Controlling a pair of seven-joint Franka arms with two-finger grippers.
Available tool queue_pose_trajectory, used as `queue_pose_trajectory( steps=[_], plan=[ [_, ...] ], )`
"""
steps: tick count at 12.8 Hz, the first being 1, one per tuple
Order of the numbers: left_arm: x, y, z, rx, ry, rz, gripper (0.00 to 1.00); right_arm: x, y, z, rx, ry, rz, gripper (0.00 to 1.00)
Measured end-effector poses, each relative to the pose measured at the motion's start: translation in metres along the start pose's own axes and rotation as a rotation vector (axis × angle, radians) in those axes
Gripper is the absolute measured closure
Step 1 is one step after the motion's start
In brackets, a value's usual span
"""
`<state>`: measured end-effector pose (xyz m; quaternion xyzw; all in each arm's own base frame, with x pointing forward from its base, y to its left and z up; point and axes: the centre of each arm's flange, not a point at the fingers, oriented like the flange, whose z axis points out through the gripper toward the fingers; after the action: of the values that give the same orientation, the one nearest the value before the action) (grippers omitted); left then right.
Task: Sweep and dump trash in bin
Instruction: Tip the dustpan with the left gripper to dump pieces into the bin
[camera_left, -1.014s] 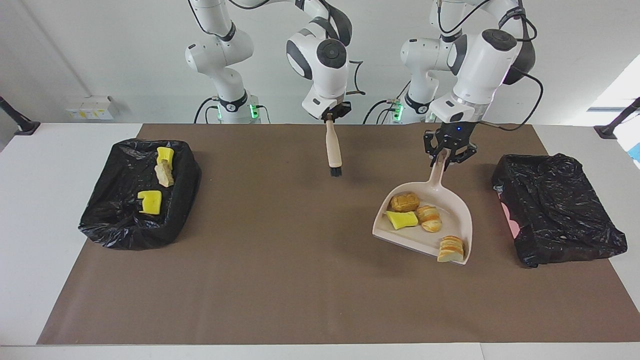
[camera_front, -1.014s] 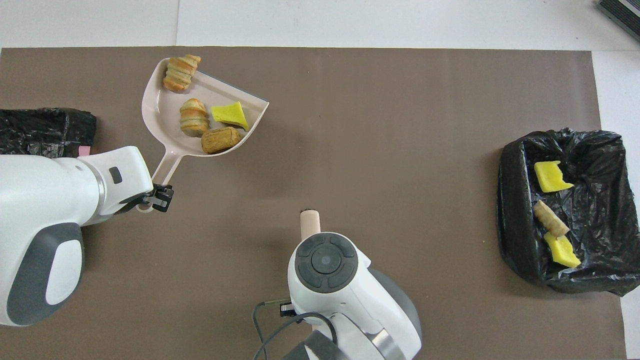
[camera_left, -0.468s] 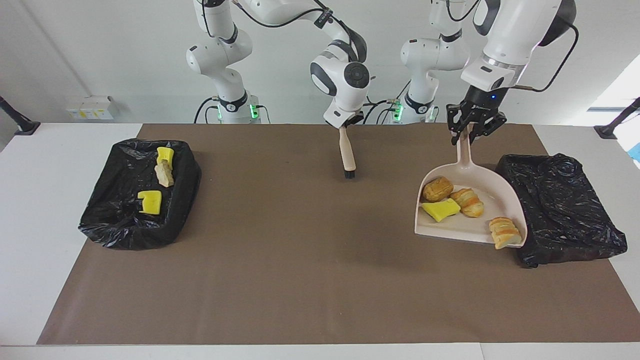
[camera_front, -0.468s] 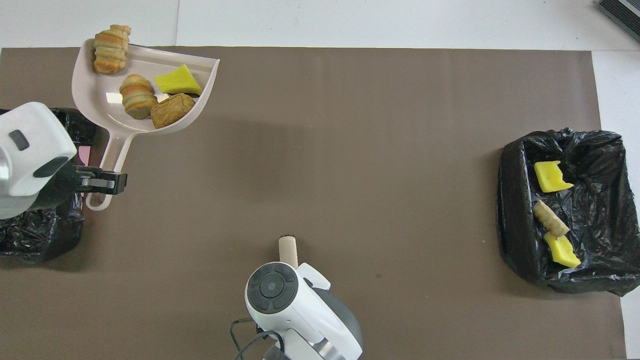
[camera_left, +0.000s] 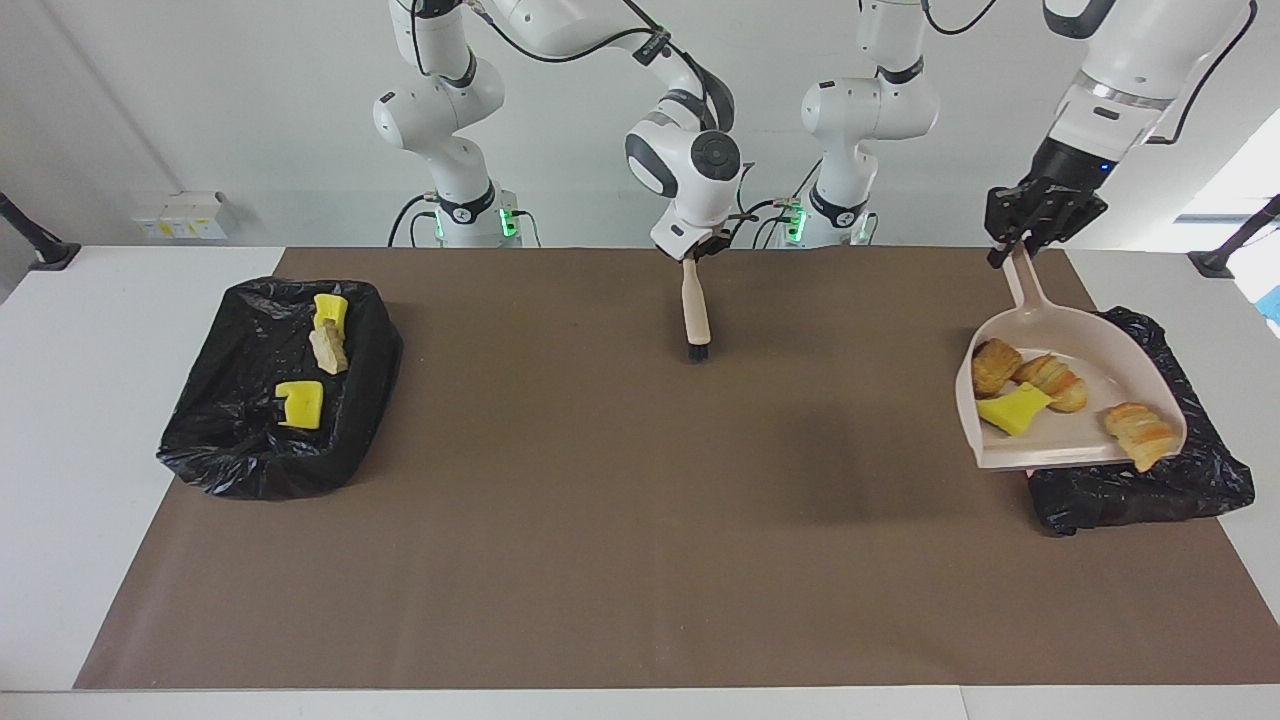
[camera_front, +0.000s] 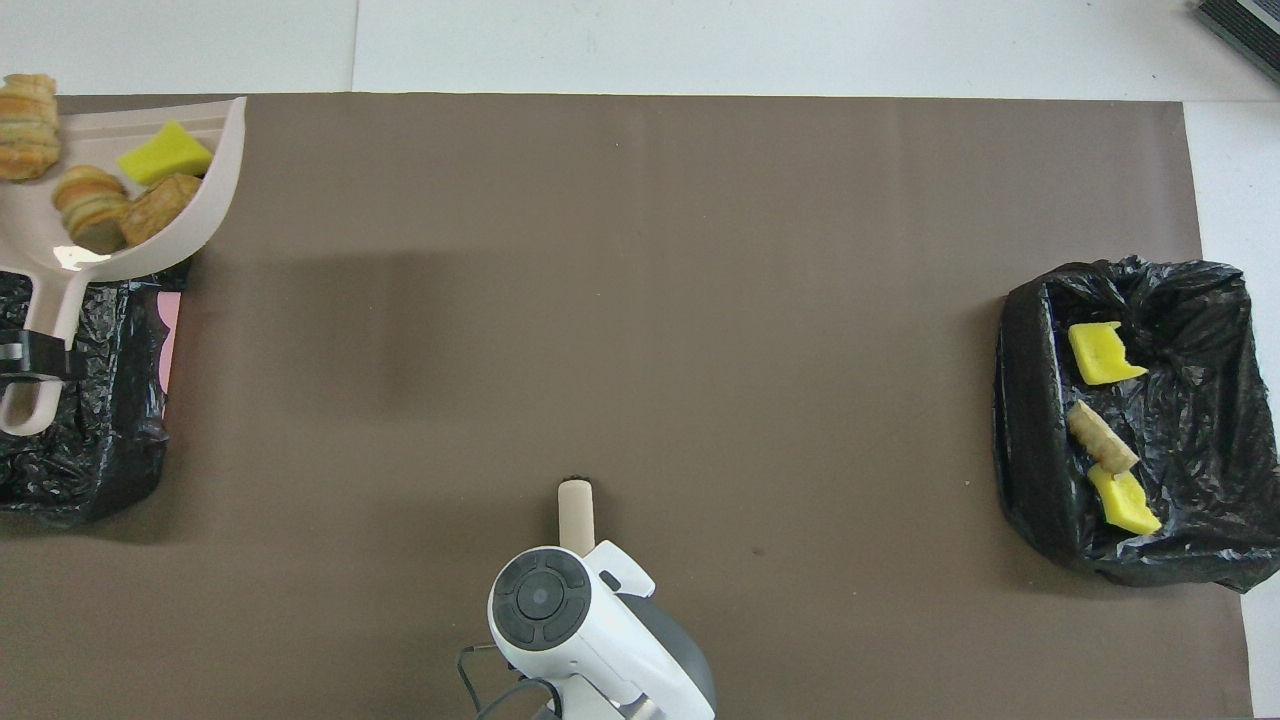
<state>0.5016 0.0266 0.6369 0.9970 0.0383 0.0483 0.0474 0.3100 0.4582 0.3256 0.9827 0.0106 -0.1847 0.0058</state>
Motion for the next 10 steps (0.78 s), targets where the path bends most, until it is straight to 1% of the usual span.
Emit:
queue_pose_trajectory(
  steps=[2, 3, 4, 5, 8, 10],
  plan=[
    [-0.009, -0.057, -0.001, 0.005, -0.051, -0.052, 0.67, 0.0, 0.001, 0.002, -0.003, -0.003, 0.002, 0.74],
    [-0.016, -0.08, 0.0, 0.01, -0.088, -0.068, 0.67, 0.0, 0.002, 0.002, -0.004, -0.003, 0.002, 0.69],
    [-0.022, -0.097, 0.001, 0.024, -0.12, -0.071, 0.67, 0.0, 0.001, 0.002, -0.004, -0.003, 0.002, 0.69],
    [-0.026, -0.111, 0.002, 0.04, -0.142, -0.058, 0.67, 0.0, 0.0, -0.001, -0.004, -0.004, 0.0, 0.63],
    [-0.032, -0.152, 0.011, 0.103, -0.2, 0.03, 0.67, 0.0, -0.004, -0.018, -0.002, -0.002, -0.008, 0.26],
    [-0.039, -0.185, 0.024, 0.136, -0.266, 0.132, 0.67, 0.002, -0.005, -0.036, -0.008, 0.005, -0.014, 0.02]
  ],
)
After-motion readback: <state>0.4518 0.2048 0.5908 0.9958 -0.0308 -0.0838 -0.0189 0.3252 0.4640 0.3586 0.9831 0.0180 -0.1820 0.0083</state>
